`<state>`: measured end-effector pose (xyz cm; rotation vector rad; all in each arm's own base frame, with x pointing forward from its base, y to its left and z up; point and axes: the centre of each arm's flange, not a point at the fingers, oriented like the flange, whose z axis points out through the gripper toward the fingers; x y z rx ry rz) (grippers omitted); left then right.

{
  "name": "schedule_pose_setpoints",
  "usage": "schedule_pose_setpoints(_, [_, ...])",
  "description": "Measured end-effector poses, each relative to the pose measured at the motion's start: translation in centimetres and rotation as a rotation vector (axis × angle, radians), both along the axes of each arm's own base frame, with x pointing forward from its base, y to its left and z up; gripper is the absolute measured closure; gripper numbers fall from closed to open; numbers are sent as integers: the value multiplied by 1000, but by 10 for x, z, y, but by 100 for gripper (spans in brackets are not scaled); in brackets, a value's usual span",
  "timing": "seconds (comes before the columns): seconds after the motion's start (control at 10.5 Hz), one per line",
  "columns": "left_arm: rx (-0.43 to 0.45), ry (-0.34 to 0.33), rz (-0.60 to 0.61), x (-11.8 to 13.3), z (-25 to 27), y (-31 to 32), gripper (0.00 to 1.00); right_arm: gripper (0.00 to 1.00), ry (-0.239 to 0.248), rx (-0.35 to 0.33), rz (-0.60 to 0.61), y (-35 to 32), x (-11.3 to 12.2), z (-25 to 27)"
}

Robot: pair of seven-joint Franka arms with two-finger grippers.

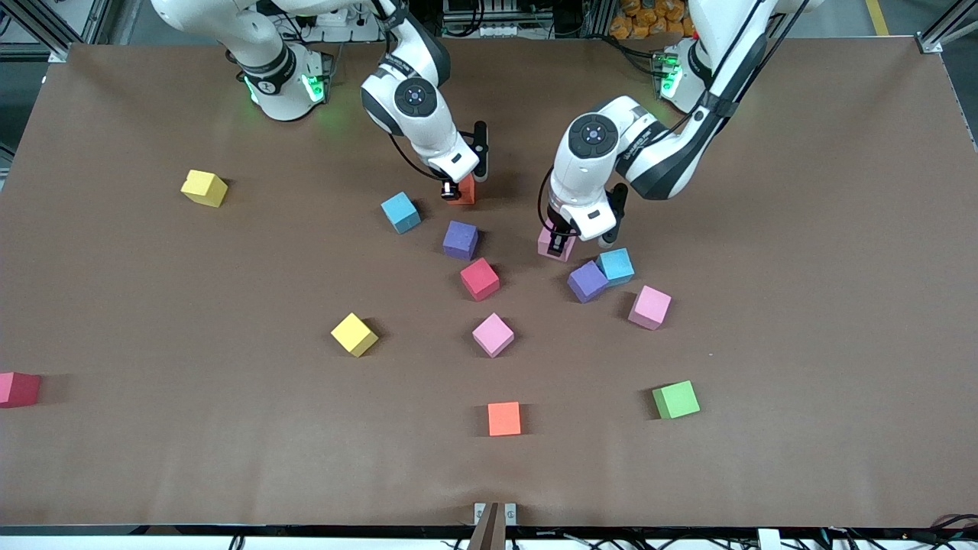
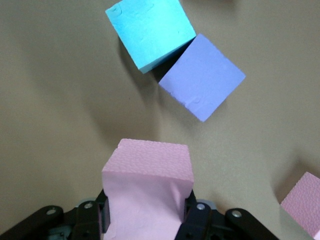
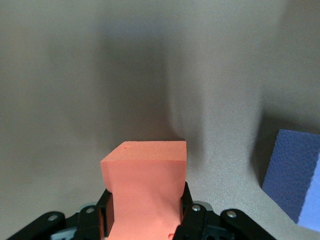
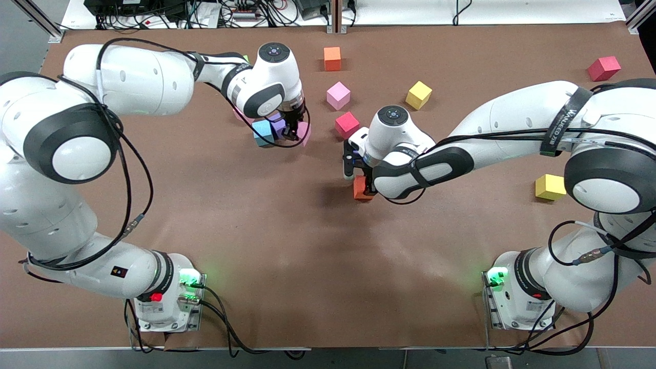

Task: Form number 2 with 11 blocks
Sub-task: 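Set the orange cube down with the right gripper while the left sets pink beside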

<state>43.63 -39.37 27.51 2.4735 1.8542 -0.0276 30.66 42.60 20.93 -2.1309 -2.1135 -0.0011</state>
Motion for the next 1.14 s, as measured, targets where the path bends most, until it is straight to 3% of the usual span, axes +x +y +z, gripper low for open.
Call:
schedule_pose_setpoints(0.48, [-2,11,71,-14,-1,-12,45,47,6,-4,-38,0,1,0])
schedule_pose_setpoints(1.14, [-1,13,90,-13,-2,-11,45,46,12,-15,-82,1,-2,0])
